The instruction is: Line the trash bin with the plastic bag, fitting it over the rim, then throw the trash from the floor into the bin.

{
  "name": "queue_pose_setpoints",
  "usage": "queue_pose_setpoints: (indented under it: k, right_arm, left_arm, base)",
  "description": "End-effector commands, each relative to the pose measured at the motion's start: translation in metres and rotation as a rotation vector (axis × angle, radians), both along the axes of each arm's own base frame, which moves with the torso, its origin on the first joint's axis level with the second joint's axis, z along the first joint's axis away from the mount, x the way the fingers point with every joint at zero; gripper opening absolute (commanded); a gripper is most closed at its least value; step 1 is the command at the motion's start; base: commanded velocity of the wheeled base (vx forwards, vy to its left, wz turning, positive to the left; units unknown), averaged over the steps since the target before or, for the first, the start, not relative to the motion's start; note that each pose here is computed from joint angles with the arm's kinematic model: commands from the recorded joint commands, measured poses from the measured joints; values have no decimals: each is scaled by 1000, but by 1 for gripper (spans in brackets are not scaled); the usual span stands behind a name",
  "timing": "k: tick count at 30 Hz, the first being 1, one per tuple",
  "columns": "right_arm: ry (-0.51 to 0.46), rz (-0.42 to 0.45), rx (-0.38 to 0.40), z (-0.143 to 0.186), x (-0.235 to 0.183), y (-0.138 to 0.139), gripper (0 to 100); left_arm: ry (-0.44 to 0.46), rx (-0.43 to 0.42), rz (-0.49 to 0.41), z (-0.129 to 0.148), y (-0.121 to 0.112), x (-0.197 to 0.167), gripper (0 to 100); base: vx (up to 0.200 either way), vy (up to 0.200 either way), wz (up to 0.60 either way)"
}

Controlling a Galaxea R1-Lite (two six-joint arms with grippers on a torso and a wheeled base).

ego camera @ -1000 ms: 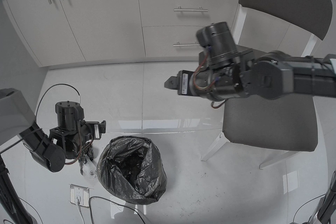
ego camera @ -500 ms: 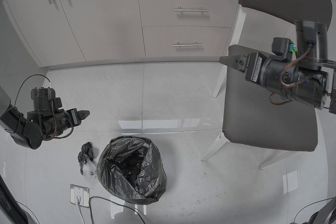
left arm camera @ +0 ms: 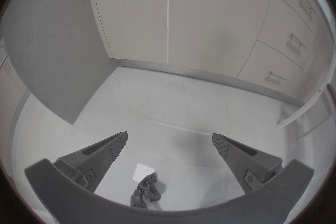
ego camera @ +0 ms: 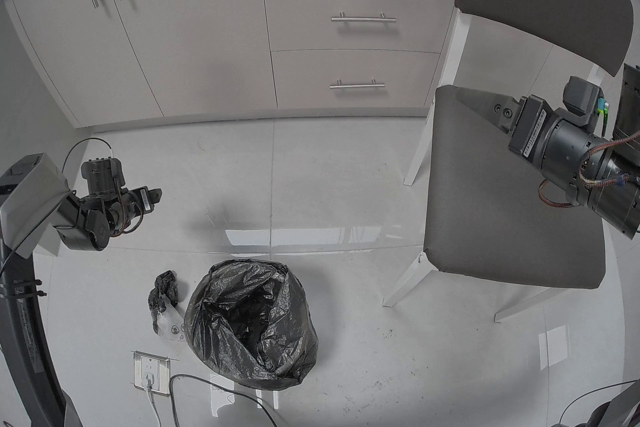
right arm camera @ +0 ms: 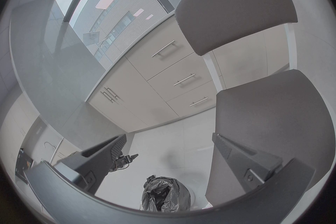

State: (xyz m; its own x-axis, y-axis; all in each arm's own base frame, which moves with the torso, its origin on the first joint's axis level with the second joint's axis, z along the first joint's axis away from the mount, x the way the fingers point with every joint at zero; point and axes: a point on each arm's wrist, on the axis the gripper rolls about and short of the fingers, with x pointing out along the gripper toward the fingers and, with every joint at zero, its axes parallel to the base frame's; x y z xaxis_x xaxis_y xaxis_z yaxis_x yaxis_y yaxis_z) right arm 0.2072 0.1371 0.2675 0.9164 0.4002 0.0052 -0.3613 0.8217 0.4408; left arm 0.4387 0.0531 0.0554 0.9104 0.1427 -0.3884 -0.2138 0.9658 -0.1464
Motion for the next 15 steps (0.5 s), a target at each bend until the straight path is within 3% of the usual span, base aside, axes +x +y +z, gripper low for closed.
queue_pose_setpoints:
  k: [1, 9, 10, 15]
  right_arm:
    - [4, 4, 8, -17, -5, -4, 100]
    - [13, 2, 6, -21, -5, -5, 100]
    - [5, 1, 13, -20, -5, -5, 100]
    - [1, 1, 12, -22, -5, -5, 100]
  left_arm:
    - [91, 34, 20, -51, 15, 50, 100]
    - [105, 55, 47, -63, 12, 95, 100]
    - [160, 62, 60, -85, 9, 104, 100]
    - [341, 52, 56, -137, 7, 93, 100]
  base:
    - [0, 0, 0]
    - [0, 0, 0]
    - [0, 0, 0]
    - [0, 0, 0]
